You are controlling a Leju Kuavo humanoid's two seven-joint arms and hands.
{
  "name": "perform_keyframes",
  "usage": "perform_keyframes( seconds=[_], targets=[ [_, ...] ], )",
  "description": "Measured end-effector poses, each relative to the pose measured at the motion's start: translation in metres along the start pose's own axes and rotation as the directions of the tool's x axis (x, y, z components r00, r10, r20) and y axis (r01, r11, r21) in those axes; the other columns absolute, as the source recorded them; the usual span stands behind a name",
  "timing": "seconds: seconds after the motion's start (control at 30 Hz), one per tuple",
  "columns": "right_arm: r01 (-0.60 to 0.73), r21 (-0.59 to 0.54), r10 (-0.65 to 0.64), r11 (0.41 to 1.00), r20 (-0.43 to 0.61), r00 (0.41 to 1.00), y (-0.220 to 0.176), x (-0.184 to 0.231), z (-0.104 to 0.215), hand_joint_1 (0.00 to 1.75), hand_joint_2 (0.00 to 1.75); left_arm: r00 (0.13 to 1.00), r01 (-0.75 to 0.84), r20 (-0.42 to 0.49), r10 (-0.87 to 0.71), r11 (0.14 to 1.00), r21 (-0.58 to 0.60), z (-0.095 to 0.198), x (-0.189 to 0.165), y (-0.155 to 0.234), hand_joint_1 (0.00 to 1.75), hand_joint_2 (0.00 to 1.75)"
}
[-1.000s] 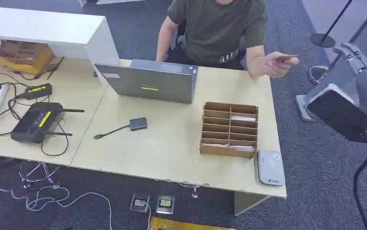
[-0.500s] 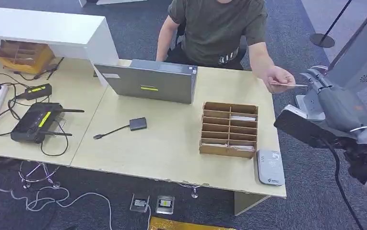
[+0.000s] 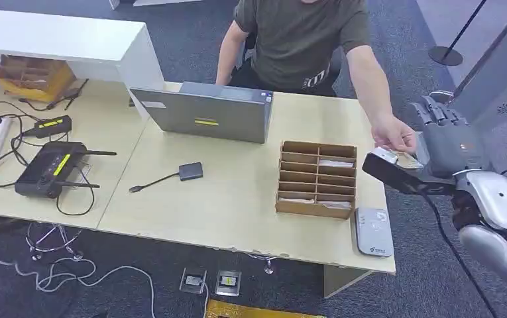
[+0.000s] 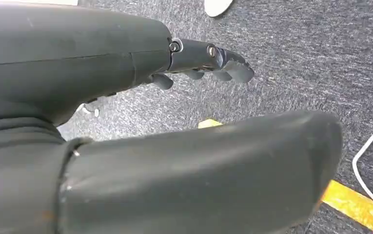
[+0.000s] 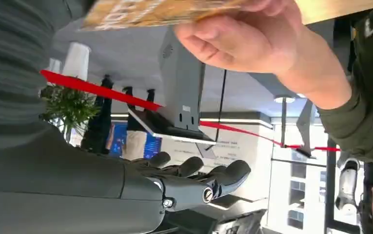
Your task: Pass the card to the sensor for recognition and then transmit it.
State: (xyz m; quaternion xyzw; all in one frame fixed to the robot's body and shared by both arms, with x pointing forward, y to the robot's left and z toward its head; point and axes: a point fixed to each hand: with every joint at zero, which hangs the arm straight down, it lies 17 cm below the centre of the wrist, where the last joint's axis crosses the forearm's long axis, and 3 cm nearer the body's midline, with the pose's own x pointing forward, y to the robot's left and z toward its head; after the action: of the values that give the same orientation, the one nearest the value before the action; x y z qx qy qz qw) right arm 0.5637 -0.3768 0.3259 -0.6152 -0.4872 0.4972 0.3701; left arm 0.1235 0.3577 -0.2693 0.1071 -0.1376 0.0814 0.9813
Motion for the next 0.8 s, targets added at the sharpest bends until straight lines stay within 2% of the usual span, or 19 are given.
perform_keyframes(
  seconds=[0.03,0.07,0.47,0.8],
  targets=[
    [-0.006,0.005,0.006,1.000,-0.013,1.000,0.005,-0.002,-0.002,0.00,1.75,1.000,0.003,0.001,-0.003,1.000,0.000,0.000,0.000,0.000,0.00,0.00],
    [-0.011,0.010,0.011,1.000,-0.021,1.000,0.010,-0.003,-0.003,1.71,1.75,1.000,0.006,0.001,-0.006,1.000,0.000,0.000,0.000,0.000,0.00,0.00],
    [-0.087,0.021,0.088,0.996,-0.084,0.993,0.039,-0.016,0.000,1.75,1.75,0.998,0.055,0.007,-0.055,0.998,-0.006,0.001,-0.002,-0.003,0.00,0.00],
    [0.000,0.089,0.012,0.996,-0.137,0.991,0.067,-0.033,0.012,1.75,1.75,0.997,0.080,0.007,-0.080,0.997,-0.007,0.001,-0.005,-0.003,0.00,0.00]
  ],
)
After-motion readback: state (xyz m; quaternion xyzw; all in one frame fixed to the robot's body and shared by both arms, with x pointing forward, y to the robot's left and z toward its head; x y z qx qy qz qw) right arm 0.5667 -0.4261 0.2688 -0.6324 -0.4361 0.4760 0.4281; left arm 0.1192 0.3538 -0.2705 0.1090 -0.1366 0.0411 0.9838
